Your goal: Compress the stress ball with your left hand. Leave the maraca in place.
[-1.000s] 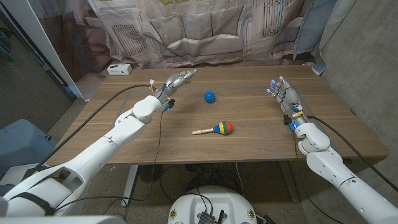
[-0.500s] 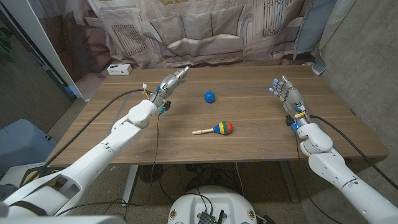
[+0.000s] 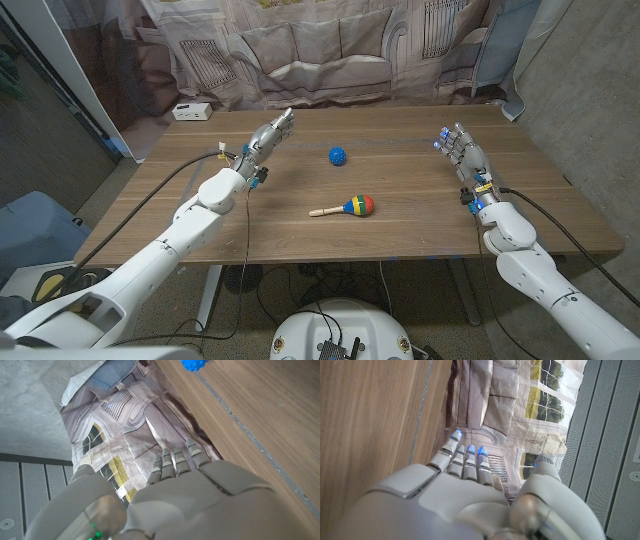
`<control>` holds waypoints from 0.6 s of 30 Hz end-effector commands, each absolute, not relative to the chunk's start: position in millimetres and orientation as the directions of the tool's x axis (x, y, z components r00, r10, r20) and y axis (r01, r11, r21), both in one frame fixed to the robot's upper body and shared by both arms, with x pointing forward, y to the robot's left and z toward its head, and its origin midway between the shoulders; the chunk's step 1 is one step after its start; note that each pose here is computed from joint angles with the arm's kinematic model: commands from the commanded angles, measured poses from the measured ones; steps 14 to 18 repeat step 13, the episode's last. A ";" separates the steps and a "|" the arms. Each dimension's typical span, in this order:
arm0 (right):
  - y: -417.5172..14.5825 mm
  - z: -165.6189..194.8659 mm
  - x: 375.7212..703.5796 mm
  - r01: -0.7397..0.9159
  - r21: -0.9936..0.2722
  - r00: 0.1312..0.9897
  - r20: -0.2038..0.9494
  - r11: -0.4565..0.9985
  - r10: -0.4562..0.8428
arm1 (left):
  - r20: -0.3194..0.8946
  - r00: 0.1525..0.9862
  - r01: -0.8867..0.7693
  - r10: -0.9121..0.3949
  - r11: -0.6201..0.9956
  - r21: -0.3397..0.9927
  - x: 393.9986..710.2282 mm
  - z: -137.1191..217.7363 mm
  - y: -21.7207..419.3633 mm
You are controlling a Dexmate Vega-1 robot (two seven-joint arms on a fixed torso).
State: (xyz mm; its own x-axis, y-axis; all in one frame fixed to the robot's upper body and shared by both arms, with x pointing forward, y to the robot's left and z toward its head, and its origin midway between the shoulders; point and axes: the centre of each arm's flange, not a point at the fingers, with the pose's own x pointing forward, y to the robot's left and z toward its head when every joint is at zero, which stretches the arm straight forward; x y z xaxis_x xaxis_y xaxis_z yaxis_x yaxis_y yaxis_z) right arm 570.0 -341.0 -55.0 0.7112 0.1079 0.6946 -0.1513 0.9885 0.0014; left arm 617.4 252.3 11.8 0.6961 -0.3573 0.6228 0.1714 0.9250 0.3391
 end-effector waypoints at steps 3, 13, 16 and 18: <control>-335.9 -60.2 570.4 -0.141 0.015 0.721 0.686 0.990 0.092 | 0.629 0.693 0.221 -0.354 0.934 0.282 620.8 0.2 264.5; -326.3 -60.0 568.8 -0.119 0.029 0.728 0.682 0.993 0.067 | 0.614 0.692 0.251 -0.380 0.924 0.288 632.6 0.0 268.9; -326.3 -60.0 568.8 -0.119 0.029 0.728 0.682 0.993 0.067 | 0.614 0.692 0.251 -0.380 0.924 0.288 632.6 0.0 268.9; -326.3 -60.0 568.8 -0.119 0.029 0.728 0.682 0.993 0.067 | 0.614 0.692 0.251 -0.380 0.924 0.288 632.6 0.0 268.9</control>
